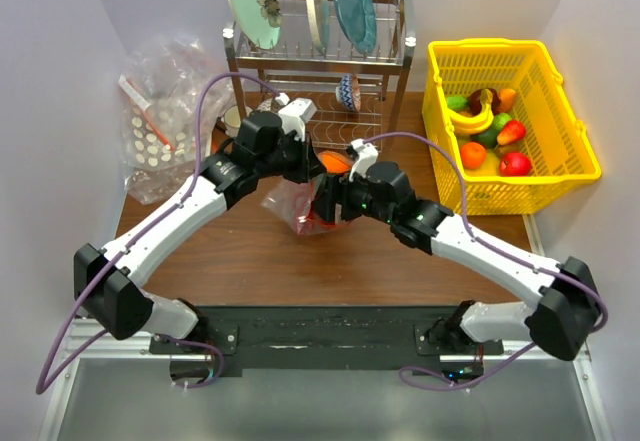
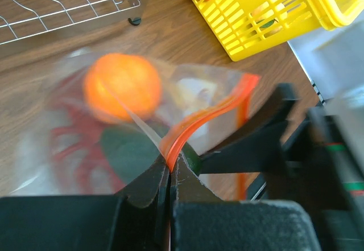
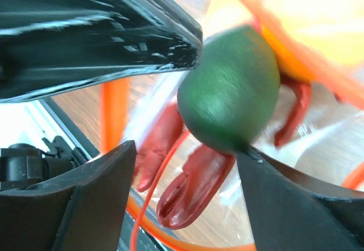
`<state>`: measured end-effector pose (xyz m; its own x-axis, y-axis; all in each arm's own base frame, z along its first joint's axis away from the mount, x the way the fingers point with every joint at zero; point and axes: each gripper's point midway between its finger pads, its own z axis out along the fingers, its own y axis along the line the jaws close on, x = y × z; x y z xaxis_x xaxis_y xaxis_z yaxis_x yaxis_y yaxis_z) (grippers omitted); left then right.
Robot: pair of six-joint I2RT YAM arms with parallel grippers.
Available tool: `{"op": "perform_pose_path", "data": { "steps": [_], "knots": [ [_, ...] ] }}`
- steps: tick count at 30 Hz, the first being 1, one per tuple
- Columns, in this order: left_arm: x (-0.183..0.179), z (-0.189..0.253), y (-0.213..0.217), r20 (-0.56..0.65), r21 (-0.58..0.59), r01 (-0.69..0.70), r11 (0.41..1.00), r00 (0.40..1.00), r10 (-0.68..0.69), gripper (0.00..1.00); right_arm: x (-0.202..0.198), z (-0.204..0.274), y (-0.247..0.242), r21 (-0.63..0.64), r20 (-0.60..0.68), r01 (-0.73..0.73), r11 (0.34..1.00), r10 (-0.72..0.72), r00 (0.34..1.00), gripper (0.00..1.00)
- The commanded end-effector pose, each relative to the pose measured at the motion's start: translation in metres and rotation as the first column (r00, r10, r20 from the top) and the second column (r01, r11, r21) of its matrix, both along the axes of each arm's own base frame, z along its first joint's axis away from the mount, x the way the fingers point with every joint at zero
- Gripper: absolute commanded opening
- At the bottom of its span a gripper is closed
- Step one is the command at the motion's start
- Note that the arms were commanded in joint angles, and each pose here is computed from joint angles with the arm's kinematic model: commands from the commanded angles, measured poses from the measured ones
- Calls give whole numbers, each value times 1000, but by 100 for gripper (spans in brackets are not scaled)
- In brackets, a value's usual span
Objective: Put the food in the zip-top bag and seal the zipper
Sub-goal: Place the fake fruit in the zipper food storage bag, then adjust the zipper food storage bag at the center of the board.
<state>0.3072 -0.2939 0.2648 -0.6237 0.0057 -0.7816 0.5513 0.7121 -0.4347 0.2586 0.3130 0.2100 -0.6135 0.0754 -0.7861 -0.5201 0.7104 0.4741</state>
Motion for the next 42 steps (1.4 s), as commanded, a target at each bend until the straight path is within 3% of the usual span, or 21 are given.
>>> {"op": "perform_pose_path", "data": {
  "steps": [1, 6, 12, 17, 19, 25, 30, 33, 34, 37, 42],
  "knots": [
    [7, 42, -11, 113, -78, 25, 997, 993, -16, 0, 1, 33, -30, -71, 72, 85, 994, -80, 994, 67],
    [8, 40, -11, 107, -73, 22, 997, 994, -14, 0, -11, 64, -57, -93, 114, 125, 988, -114, 987, 61],
    [6, 40, -12, 100, -86, 24, 996, 995, -15, 0, -12, 54, -95, -225, 111, 244, 943, -224, 968, 57],
    [6, 43, -10, 102, -87, 21, 996, 995, -12, 0, -11, 19, -81, -263, 40, 193, 945, -189, 981, 71],
    [4, 44, -9, 103, -86, 18, 996, 995, -9, 0, -3, 11, -77, -265, 36, 219, 939, -217, 975, 71],
    [2, 46, -2, 111, -69, 1, 998, 994, 7, 0, 16, -4, -80, -301, 43, 318, 899, -321, 946, 53],
    [0, 45, 5, 118, -42, -14, 999, 993, 18, 0, 21, 13, -89, -254, 87, 383, 888, -373, 924, 46],
    [0, 41, 6, 114, -27, -13, 1000, 993, 16, 0, 25, 21, -92, -252, 118, 398, 882, -380, 917, 23],
    [1, 42, 6, 116, -27, -13, 1000, 993, 16, 0, 26, 24, -92, -261, 130, 395, 881, -374, 918, 2],
    [6, 39, 8, 117, 13, -28, 1000, 993, 26, 0, 33, 31, -93, -296, 155, 404, 866, -374, 914, 0],
    [25, 6, 44, 97, 284, -145, 948, 988, 123, 1, 40, 71, -104, -309, 245, 444, 842, -380, 892, 0]
  ]
}}
